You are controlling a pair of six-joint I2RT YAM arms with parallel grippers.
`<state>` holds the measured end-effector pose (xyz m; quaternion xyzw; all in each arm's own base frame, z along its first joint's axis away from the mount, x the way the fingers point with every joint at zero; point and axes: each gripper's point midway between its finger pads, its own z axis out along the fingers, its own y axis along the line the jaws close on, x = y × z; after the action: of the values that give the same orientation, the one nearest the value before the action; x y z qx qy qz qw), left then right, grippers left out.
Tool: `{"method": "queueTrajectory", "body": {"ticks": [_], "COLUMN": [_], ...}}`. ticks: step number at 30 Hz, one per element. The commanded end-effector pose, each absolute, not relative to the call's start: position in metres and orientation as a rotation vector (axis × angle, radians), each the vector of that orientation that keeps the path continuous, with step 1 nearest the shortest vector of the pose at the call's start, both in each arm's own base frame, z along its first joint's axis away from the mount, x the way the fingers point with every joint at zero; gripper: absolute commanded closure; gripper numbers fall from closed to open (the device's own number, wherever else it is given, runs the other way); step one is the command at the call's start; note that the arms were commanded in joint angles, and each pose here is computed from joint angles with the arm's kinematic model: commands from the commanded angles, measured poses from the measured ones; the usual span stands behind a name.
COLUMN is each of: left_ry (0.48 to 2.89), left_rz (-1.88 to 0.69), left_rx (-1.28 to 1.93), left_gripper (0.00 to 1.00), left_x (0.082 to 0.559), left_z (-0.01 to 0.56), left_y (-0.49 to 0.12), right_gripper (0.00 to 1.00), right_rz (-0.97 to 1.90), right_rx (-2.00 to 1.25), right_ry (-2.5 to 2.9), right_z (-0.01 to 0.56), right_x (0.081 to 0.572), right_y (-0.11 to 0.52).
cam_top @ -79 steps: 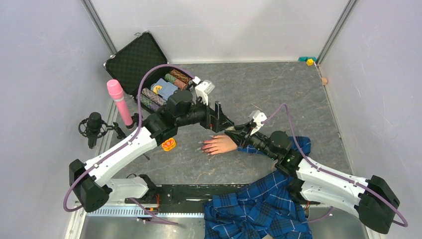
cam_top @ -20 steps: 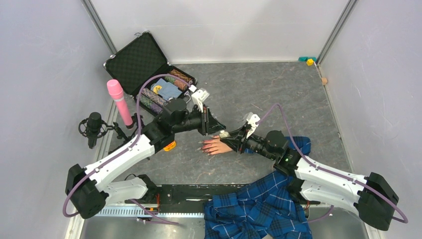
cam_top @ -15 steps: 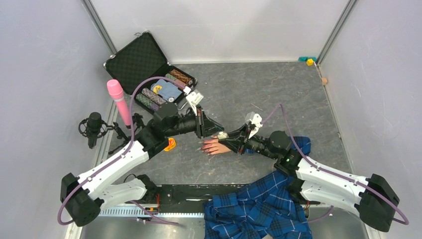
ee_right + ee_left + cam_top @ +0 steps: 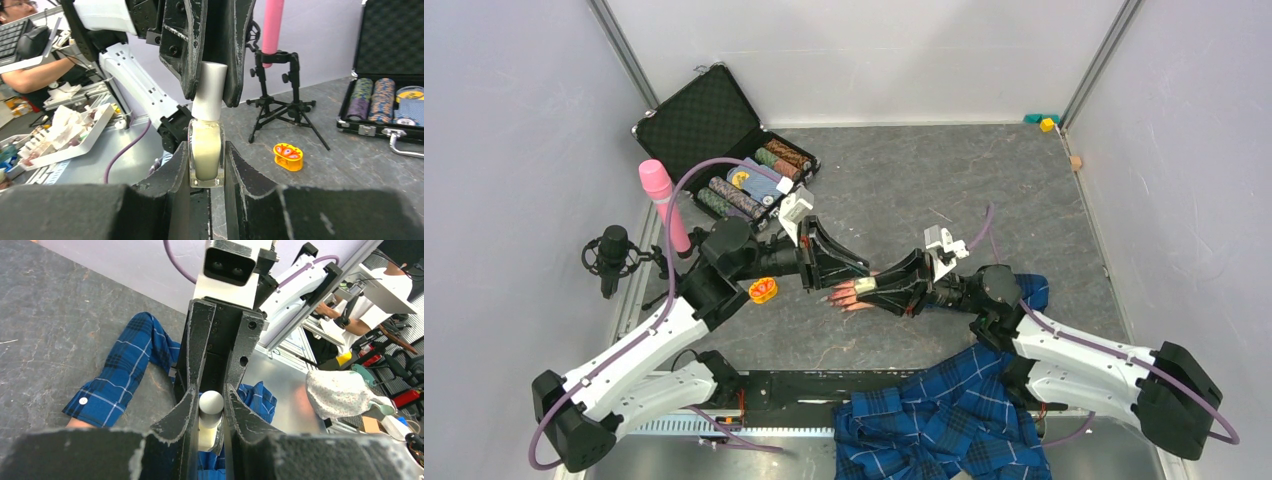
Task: Paint the nails
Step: Screw the nail polish bottle.
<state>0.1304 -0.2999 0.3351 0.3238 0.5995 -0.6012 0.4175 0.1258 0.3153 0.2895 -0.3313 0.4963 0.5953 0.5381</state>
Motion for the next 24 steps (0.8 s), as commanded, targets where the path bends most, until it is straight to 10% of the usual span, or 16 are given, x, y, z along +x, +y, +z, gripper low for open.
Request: {"method": "queueTrajectory", "body": {"ticks": [1,14,19,24], "left_ry": [1.570,1.565,1.567,1.583], "left_rz": [-1.651,-1.607,-1.536,-1.368], "left_rx": [1.008,1.114,1.068,1.034], "left_gripper": [0.98,0.92,0.58,0.02], "left_x": [0.091,0.078,0.090,0.113], "left_z": [0.319,0.312,0.322,0.346], "left_y": [-0.300,-0.289,-0.290,-0.288], "right_gripper": [1.00,1.00,1.00,1.00], "right_rz": [1.442,1.438,1.404,1.282], "right_rx": [-0.708,-0.670,-0.677,-0.662], "right_ry": [0.903,0.883,0.884,0.953], "right_z": [0.372,0.385,0.386,0.373], "right_x": [0.124,0.130,0.136,0.152], "right_y": [0.306,0.306,0.310,0.306]}}
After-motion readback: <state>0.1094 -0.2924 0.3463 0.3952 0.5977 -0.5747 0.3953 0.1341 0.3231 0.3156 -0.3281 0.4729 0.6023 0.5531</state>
